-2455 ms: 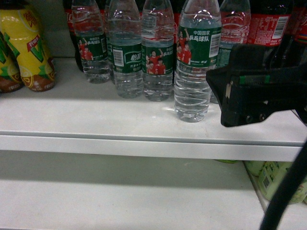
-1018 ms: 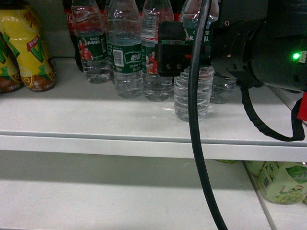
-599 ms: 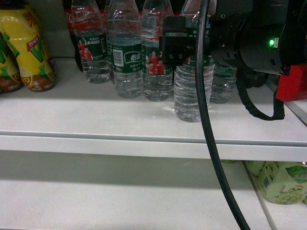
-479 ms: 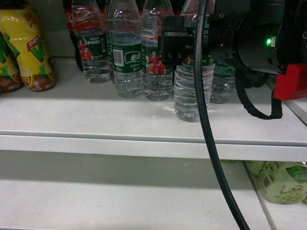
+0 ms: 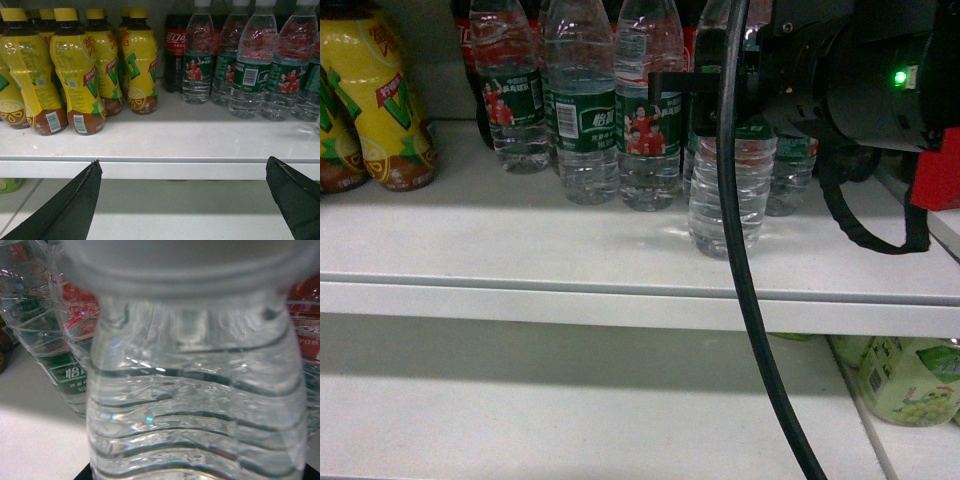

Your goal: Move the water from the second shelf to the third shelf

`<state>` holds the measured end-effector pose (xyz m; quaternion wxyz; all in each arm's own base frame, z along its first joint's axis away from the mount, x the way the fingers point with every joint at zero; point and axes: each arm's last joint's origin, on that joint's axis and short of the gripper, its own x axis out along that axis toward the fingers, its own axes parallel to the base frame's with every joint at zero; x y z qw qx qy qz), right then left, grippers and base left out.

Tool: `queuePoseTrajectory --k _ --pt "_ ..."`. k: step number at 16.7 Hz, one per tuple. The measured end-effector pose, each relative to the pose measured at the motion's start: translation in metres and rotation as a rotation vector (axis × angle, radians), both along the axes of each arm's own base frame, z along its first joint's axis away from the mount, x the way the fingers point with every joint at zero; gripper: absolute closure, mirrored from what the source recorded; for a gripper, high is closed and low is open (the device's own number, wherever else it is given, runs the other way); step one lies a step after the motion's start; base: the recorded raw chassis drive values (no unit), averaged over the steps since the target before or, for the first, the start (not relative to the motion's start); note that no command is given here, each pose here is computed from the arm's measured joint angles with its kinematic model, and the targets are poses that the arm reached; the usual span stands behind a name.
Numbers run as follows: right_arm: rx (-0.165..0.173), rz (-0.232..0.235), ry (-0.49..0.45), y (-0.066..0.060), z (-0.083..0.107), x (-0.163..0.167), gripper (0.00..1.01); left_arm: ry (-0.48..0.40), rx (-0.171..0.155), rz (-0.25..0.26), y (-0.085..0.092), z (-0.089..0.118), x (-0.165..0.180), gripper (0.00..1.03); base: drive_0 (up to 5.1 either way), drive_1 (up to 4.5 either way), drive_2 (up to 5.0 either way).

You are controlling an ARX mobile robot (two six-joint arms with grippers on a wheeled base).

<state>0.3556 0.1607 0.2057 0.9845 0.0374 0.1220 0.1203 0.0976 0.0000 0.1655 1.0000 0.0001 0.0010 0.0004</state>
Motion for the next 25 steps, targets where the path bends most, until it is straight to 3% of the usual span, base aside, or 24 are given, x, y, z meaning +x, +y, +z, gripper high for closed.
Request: queuePoseTrajectory --k 7,11,13,16,25 --pt "0.003 0.042 0.027 -0.019 0.001 -0.045 0.58 0.000 0.000 0.000 0.000 0.000 0.000 0.05 0.0 0.00 0.0" --pt "0.000 0.056 0.086 -0.054 0.002 -0.098 0.58 0.000 0.000 0.000 0.000 0.000 0.000 0.05 0.0 0.00 0.0" --pt "0.009 0.024 0.053 -0.075 0.014 -0.122 0.58 0.000 0.000 0.000 0.000 0.000 0.000 0.05 0.0 0.00 0.0" --pt "0.025 -0.007 0.019 -0.096 0.028 -0.146 0.58 0.000 0.000 0.000 0.000 0.000 0.000 0.05 0.0 0.00 0.0" --pt "0.027 -0.149 -0.109 -0.139 0.057 -0.213 0.58 0.000 0.000 0.000 0.000 0.000 0.000 0.05 0.0 0.00 0.0"
